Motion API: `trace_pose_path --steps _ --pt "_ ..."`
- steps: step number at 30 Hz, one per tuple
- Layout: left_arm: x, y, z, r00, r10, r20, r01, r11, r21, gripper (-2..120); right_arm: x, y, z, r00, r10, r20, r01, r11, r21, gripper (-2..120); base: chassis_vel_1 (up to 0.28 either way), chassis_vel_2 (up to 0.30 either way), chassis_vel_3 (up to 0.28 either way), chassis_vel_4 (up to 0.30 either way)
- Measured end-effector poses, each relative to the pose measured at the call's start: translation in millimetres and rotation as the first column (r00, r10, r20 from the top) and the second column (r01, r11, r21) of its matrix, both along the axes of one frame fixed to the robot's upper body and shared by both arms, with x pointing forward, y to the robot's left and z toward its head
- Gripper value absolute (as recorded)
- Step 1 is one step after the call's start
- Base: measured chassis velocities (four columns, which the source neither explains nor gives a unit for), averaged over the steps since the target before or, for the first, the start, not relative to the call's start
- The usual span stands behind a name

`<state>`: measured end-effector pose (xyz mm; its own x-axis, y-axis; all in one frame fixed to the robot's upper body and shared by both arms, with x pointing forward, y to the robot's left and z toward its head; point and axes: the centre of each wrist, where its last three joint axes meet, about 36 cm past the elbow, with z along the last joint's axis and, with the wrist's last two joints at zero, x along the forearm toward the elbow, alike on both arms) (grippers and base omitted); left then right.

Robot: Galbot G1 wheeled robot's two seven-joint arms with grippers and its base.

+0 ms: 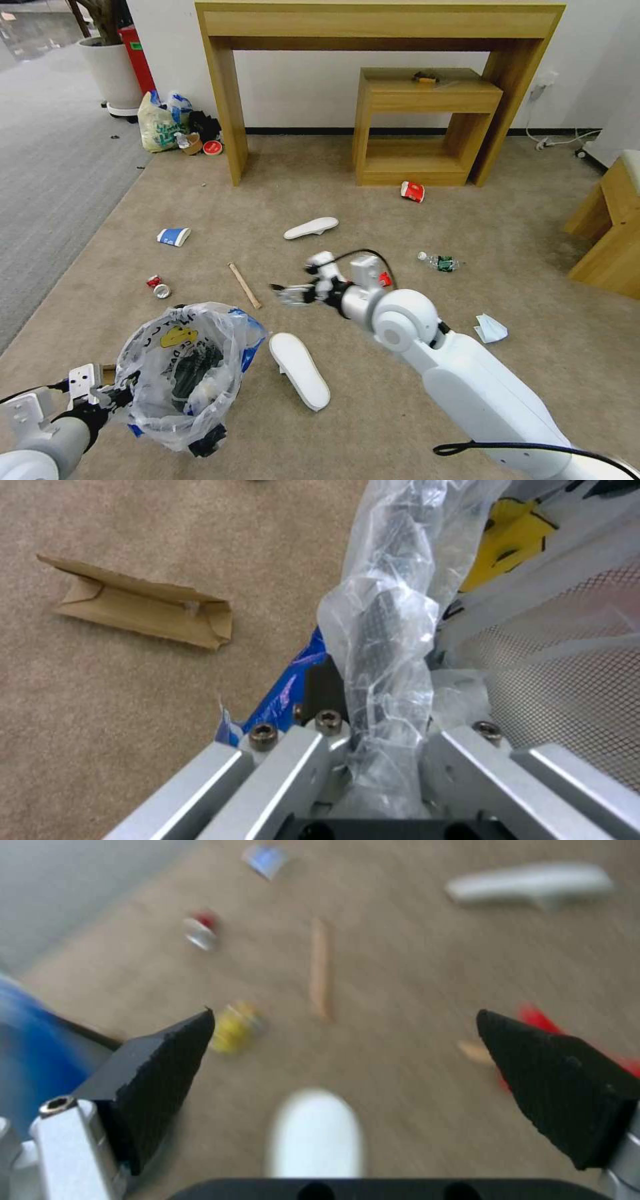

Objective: Pick up the trash bin and place the garbage on the floor into it.

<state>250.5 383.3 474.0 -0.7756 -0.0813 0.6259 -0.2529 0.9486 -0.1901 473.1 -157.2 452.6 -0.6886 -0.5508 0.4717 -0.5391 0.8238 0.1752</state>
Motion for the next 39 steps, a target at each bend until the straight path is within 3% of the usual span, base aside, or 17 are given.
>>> trace_pose_path --steps 3,6,9,11,16,21,25,34,39 --pt "0.9 -1.1 -1.2 1.000 -0.003 -0.001 0.003 1.000 -0.001 0 -3.7 -19.8 -45.3 0.997 -0.044 -0.067 0.039 0.997 -0.069 100 0.000 0.000 0.000 0.000" --pt "1.3 -2.1 -1.7 1.000 -0.005 -0.002 0.005 1.000 -0.001 0 -8.3 -24.1 -67.9 0.994 -0.053 -0.095 0.044 0.995 -0.094 100 0.000 0.000 0.000 0.000" --pt "1.4 -2.6 -1.8 1.000 -0.006 -0.002 0.006 1.000 -0.001 0 -11.5 -24.5 -79.4 0.993 -0.054 -0.106 0.043 0.994 -0.102 100 0.000 0.000 0.000 0.000" --pt "1.2 -4.4 -0.5 1.000 -0.010 0.001 0.010 1.000 0.000 0 -22.7 -18.7 -119.0 0.990 -0.050 -0.131 0.035 0.992 -0.118 100 0.000 0.000 0.000 0.000" --pt "-0.2 -5.7 0.2 1.000 -0.012 -0.002 0.012 1.000 0.004 0 -28.9 -9.8 -147.1 0.987 -0.033 -0.156 0.017 0.995 -0.103 100 0.000 0.000 0.000 0.000" --pt "-2.5 -9.5 0.7 1.000 -0.015 -0.006 0.015 1.000 0.010 0 -23.2 -6.4 -167.8 0.981 0.022 -0.193 -0.031 0.998 -0.048 100 0.000 0.000 0.000 0.000" --pt "-6.0 -15.5 4.8 1.000 -0.017 -0.002 0.017 1.000 0.016 0 3.3 -24.0 -179.8 0.970 0.120 -0.213 -0.120 0.993 0.013 100 0.000 0.000 0.000 0.000" --pt "-10.8 -19.8 4.7 1.000 -0.010 -0.007 0.010 1.000 0.020 0 16.1 -37.7 -210.2 0.928 0.281 -0.243 -0.283 0.959 0.028 100 0.000 0.000 0.000 0.000" --pt "-11.9 -21.2 4.6 1.000 -0.009 -0.008 0.009 1.000 0.021 0 16.1 -36.7 -216.8 0.922 0.295 -0.250 -0.300 0.954 0.019 100 0.000 0.000 0.000 0.000"
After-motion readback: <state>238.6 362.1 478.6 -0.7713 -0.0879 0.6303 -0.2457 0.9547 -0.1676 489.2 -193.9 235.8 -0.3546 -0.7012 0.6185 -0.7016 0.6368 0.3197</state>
